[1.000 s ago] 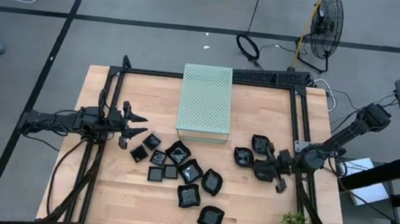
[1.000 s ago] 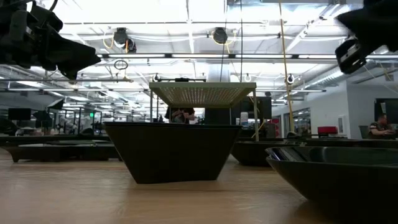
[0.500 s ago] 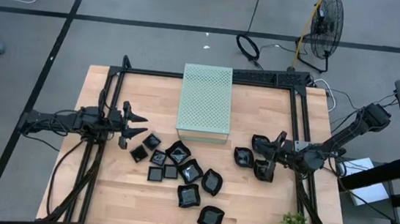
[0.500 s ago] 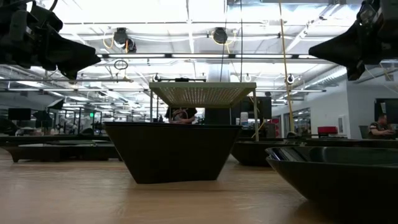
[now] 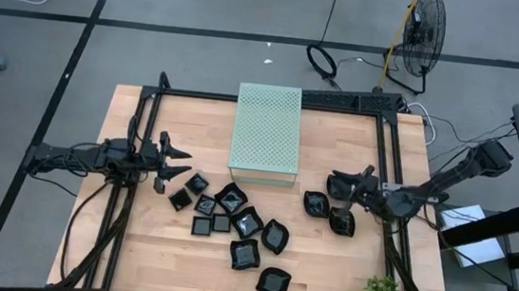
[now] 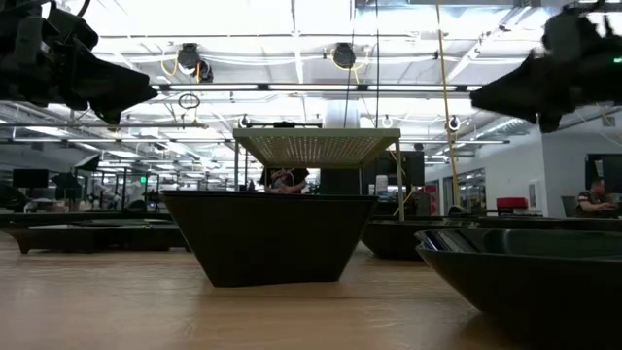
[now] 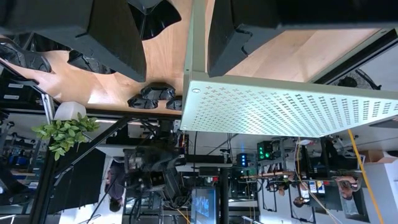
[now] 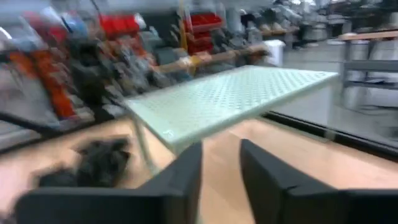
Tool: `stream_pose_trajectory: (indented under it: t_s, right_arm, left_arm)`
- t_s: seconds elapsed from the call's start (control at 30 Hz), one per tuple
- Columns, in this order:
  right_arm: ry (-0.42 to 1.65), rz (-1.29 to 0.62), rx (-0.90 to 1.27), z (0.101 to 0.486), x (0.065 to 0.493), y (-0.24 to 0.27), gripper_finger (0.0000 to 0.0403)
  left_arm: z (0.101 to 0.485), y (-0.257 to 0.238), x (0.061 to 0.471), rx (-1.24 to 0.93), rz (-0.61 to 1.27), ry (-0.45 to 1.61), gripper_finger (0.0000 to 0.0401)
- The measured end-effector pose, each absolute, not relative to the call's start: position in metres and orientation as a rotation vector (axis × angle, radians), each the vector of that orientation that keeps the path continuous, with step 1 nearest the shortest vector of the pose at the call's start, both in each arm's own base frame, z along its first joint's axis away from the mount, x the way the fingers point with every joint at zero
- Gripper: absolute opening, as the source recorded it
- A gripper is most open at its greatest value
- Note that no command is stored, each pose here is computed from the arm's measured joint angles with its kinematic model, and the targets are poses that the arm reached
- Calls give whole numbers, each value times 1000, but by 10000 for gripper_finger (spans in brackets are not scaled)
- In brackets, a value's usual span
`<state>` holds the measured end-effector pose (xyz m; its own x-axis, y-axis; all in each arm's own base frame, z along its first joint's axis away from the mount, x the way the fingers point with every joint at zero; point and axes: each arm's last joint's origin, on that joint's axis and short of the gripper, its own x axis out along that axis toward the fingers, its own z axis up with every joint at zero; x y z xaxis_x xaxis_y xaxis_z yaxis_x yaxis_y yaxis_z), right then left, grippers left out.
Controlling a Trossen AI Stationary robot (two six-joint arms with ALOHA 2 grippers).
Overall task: Pick & Place Mini shaped plates
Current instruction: Put the black leaf-shaped plate on the shelf
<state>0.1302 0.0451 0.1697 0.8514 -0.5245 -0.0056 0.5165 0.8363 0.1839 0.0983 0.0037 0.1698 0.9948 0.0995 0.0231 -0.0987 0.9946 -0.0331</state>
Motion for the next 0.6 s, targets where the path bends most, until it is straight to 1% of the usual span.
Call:
stream_pose_trajectory:
  t_s: [0.07, 0.17, 0.27, 0.37, 0.47, 0.6]
  right_arm:
    - [-40, -575, 175, 184, 138, 45, 149]
    - [33, -645, 144, 194, 146, 40, 204]
    - [159, -699, 211, 198, 151, 29, 237]
    - [336, -771, 396, 188, 146, 14, 245]
    - [494, -867, 544, 173, 134, 2, 241]
    - [666, -930, 614, 163, 122, -3, 224]
  left_arm:
    - [170, 4, 98, -32, 99, -25, 175]
    - [170, 4, 98, -32, 99, -28, 175]
    - [170, 4, 98, -32, 100, -29, 175]
    - [170, 4, 98, -32, 100, -31, 175]
    - [171, 4, 98, -32, 100, -38, 175]
    - [171, 4, 98, -33, 100, -43, 175]
